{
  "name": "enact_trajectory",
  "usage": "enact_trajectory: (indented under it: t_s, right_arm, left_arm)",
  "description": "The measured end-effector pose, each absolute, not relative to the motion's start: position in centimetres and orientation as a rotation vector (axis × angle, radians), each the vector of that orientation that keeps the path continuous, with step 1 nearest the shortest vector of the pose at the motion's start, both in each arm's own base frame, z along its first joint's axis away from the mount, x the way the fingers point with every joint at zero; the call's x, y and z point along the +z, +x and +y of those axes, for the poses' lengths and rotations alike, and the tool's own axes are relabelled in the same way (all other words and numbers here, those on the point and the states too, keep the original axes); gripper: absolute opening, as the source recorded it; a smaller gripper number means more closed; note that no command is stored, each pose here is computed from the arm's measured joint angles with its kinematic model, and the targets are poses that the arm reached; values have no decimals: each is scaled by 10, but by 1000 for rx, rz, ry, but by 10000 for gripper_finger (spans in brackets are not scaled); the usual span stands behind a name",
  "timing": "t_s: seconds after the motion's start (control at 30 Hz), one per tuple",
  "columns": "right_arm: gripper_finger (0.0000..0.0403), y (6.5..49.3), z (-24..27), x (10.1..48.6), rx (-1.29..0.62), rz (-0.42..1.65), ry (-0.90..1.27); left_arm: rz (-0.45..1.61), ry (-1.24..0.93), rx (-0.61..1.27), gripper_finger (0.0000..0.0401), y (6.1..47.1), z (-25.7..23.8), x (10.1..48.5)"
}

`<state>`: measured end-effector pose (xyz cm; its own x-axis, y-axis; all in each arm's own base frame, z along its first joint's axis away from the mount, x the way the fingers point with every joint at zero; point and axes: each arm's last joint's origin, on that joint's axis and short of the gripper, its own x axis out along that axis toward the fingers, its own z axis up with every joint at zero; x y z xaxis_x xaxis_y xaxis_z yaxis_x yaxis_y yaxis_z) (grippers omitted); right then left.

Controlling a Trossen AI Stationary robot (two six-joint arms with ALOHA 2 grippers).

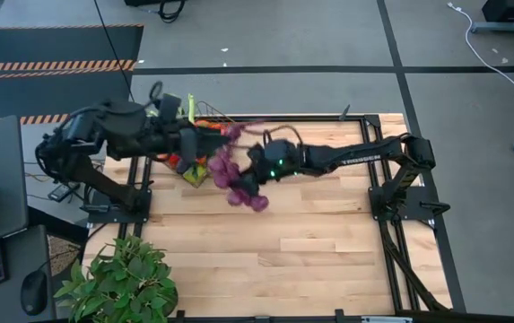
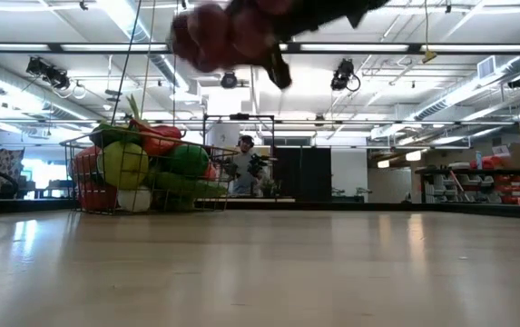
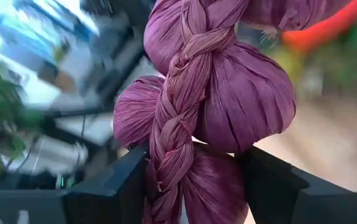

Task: Build produce basket
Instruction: Put the purple garlic into the wire basket

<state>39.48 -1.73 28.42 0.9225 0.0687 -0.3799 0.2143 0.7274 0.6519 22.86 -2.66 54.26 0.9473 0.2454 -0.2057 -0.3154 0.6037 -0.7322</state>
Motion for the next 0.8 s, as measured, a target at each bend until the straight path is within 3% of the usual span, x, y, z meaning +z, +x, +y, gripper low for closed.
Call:
enact_trajectory:
  t_s: [0.17, 0.8]
  right_arm:
    - [225, 407, -46, 315, -137, 270, 693]
    - [225, 490, -144, 297, -75, 245, 791]
  left_arm:
    - [31, -864, 342, 387, 228, -23, 547]
    - [-90, -862, 281, 387, 234, -24, 559]
